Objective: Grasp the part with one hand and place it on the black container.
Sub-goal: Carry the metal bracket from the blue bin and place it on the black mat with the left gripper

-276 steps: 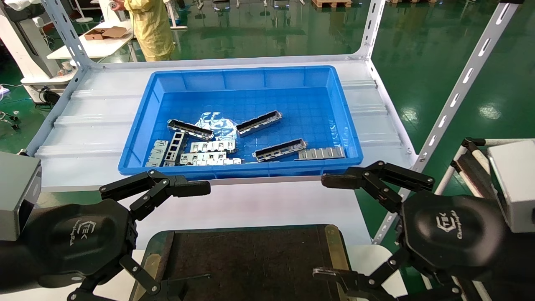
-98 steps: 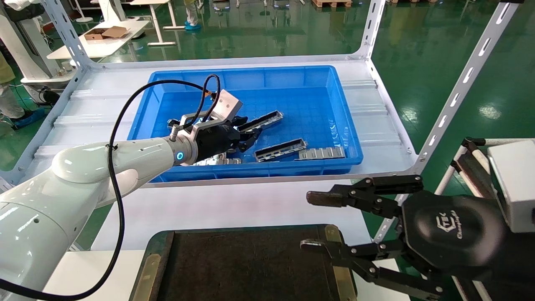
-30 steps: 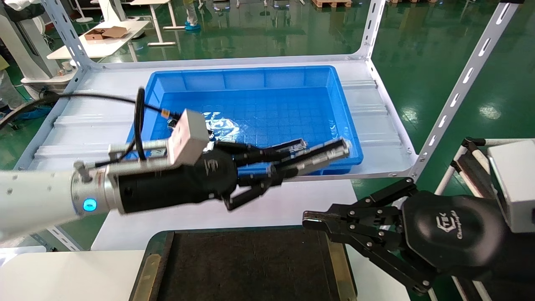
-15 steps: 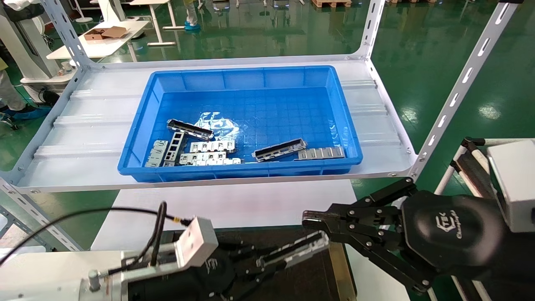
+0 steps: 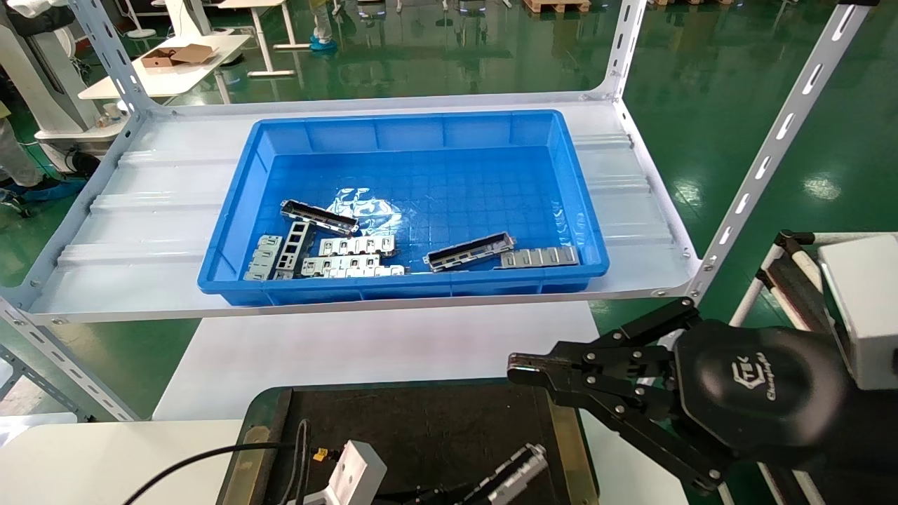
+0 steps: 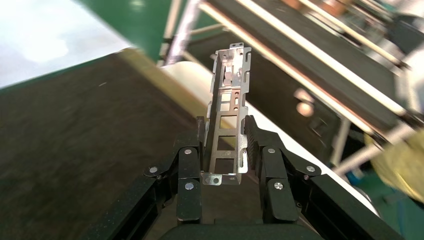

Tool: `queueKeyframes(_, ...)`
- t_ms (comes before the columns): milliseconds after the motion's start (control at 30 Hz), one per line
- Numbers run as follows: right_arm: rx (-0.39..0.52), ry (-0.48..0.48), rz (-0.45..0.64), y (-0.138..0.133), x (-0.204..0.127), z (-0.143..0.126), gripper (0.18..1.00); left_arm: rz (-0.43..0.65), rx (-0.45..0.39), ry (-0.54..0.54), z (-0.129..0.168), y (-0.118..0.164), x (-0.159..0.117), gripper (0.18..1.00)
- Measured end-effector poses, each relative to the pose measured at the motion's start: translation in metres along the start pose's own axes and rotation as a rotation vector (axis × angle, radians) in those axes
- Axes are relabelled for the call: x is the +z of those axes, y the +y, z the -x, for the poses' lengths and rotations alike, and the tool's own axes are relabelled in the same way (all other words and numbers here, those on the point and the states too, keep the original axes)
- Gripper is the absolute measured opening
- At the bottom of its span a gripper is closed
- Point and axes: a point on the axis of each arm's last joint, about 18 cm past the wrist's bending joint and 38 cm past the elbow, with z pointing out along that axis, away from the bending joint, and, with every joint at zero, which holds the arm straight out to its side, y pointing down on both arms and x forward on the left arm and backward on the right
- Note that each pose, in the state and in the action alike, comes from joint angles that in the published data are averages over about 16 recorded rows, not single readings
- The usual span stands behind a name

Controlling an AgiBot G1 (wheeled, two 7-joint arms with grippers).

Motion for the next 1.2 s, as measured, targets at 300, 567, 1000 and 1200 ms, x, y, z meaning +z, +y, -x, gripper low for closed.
queueKeyframes(300, 0.000, 0.000, 0.000, 0.000, 0.000, 0.000, 0.191, -0.047, -0.131, -0.253, 0.015, 0.031, 0.028, 0.351)
queueKeyframes(567, 0.000, 0.000, 0.000, 0.000, 0.000, 0.000, 0.191, -0.088, -0.209, -0.447, 0.023, 0.044, 0.045, 0.350)
queueKeyframes(1000, 0.000, 0.000, 0.000, 0.000, 0.000, 0.000, 0.191, -0.106, -0.300, -0.669, 0.021, 0.053, 0.068, 0.350)
queueKeyframes(1200, 0.000, 0.000, 0.000, 0.000, 0.000, 0.000, 0.191, -0.068, -0.329, -0.742, 0.019, 0.056, 0.077, 0.350)
